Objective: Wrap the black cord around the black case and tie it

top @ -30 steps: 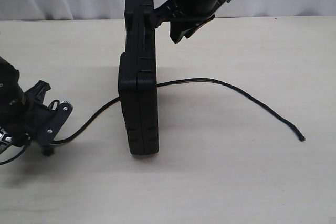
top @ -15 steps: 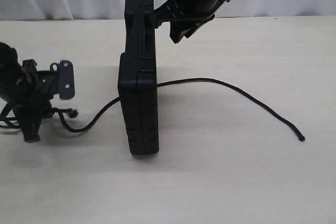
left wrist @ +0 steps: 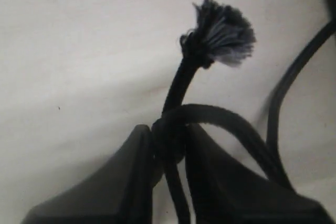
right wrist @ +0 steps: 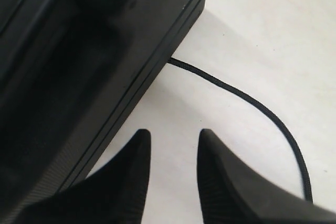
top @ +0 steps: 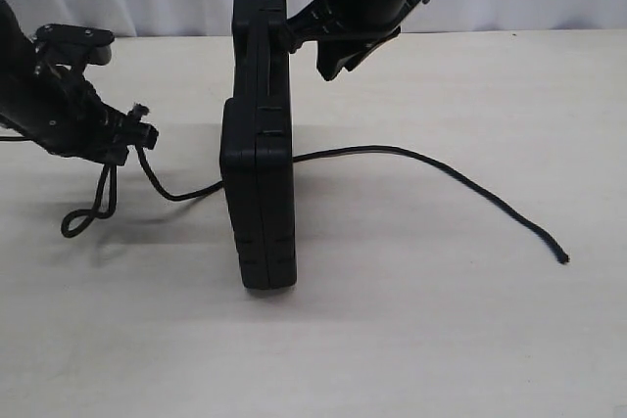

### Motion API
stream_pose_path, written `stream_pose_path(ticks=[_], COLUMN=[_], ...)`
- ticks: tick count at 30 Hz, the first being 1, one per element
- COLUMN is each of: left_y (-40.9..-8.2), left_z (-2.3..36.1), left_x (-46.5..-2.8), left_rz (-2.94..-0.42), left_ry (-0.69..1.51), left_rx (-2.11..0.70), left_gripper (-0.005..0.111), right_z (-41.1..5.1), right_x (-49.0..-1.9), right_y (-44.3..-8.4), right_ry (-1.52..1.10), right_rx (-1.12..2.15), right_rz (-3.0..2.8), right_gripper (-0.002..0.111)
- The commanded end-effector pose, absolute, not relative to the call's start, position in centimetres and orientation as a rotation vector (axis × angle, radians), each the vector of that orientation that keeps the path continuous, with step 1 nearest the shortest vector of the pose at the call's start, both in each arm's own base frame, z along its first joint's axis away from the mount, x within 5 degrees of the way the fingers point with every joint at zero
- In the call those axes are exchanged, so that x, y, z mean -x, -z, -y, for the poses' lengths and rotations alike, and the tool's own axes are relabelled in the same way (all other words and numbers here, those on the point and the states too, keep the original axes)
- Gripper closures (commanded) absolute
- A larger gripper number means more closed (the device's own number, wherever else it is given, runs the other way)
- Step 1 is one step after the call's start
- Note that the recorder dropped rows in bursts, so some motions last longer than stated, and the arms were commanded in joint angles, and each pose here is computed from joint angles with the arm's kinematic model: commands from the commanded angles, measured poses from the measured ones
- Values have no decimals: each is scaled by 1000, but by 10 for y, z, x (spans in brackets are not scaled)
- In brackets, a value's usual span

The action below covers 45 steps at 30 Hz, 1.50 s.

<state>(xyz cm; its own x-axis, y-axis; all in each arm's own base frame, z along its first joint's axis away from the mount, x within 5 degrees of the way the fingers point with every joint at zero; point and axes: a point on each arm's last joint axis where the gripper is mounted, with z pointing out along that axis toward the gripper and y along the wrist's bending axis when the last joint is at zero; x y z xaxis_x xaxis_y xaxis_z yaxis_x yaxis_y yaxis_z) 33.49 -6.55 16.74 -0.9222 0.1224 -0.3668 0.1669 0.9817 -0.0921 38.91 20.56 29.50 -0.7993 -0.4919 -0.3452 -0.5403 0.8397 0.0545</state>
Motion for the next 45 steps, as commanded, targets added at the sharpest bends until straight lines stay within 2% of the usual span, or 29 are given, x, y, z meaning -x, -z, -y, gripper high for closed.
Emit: stream_pose_path(ticks=[1,4,6,11,13,18,23,25,30,34,42,45], left_y=[-168,-167,-166,-163,-162,-159,-138,-131,-119,-122,-114,-102], left_z=[50,41,34,22,19,15,28,27,17,13,14,14], left_x=[-340,-337,-334,-326,-323,-324,-315,-312,-306,-311,-311,-311], left_rz=[-2754,-2792,-2841,-2926,-2959,-2935,-2730,-2627,-2441,-2367,-2408,-2432], left_ry=[253,255,234,53,1,110,426,465,399,384,378,354], left_rx=[264,359,298,-326,-384,360,822,964,1090,1095,1105,1120], left_gripper=[67,59,58,58,58,58,58,58,58,59,73,73], right_z=[-203,-203,-203,-203,-203,-203,-204,-204,-204,-204,-204,-204], right_x=[-388,-388,-388,-388,-388,-388,-388,-388,-388,-388,-388,-388], right_y=[-298,-298,-298,-298,-298,-298,-298,-298,-298,-298,-298,-298], right_ry=[-209,-211,-211,-214,-214,-214,-217,-217,-217,-217,-217,-219], right_rx=[784,784,784,783,783,783,783,783,783,783,783,775], right_rz=[-2694,-2695,-2695,-2695,-2695,-2695,-2695,-2695,-2695,-2695,-2695,-2698], right_gripper=[78,78,78,78,78,78,78,78,78,78,78,78])
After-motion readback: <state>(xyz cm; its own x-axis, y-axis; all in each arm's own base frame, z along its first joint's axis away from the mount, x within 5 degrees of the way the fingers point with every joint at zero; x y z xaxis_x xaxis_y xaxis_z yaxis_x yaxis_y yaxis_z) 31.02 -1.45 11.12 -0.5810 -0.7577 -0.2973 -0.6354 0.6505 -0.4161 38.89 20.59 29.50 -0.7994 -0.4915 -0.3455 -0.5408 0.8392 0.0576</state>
